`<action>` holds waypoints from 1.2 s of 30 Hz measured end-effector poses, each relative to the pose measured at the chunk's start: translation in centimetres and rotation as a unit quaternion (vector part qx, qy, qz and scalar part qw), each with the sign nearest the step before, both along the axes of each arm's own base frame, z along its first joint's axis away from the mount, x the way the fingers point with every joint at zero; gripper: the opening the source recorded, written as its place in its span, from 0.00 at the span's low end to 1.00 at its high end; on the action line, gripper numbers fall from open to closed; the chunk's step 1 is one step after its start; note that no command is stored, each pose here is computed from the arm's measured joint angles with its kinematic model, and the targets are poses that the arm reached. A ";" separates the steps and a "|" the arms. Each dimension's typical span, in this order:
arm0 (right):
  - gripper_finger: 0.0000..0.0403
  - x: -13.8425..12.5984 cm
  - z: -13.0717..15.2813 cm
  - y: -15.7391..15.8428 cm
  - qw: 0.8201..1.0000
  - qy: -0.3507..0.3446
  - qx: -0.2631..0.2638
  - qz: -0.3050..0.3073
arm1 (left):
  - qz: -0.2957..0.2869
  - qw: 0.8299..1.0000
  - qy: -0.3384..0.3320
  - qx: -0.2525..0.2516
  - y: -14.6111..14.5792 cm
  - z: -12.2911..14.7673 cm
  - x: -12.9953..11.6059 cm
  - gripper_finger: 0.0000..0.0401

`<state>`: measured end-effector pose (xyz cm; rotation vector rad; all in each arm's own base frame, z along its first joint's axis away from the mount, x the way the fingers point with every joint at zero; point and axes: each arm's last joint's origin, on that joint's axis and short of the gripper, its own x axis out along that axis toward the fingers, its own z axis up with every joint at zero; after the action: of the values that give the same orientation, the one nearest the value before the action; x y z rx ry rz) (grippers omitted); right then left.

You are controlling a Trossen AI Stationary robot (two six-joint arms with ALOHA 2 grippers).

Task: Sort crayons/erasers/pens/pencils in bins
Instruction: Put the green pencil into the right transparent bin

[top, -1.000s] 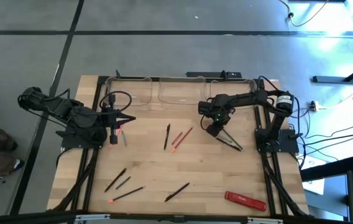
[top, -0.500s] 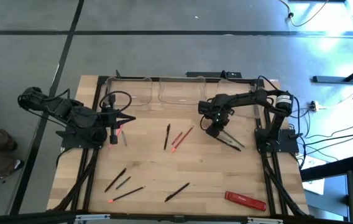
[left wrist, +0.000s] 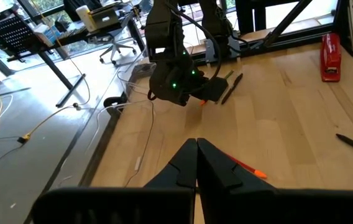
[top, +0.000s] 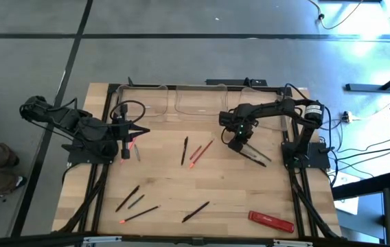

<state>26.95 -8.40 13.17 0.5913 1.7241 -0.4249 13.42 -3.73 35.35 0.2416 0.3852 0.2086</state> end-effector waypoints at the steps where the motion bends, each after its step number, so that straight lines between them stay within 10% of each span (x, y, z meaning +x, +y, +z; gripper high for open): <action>1: 0.10 0.0 0.0 0.0 1.000 0.001 0.001 0.000 | 0.000 1.000 0.000 0.000 0.0 0.0 0.0 0.00; 23: 0.11 1.1 2.7 -0.3 1.000 -0.001 0.003 0.013 | 0.000 1.000 0.000 0.000 0.0 0.0 0.0 0.00; 36: 0.11 3.1 8.9 -1.0 0.999 -0.012 0.006 0.053 | 0.000 1.000 0.000 0.000 0.0 0.0 0.0 0.00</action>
<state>30.03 -9.39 22.03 0.5098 1.7280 -0.3324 13.42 -3.73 35.37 0.2414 0.3849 0.2082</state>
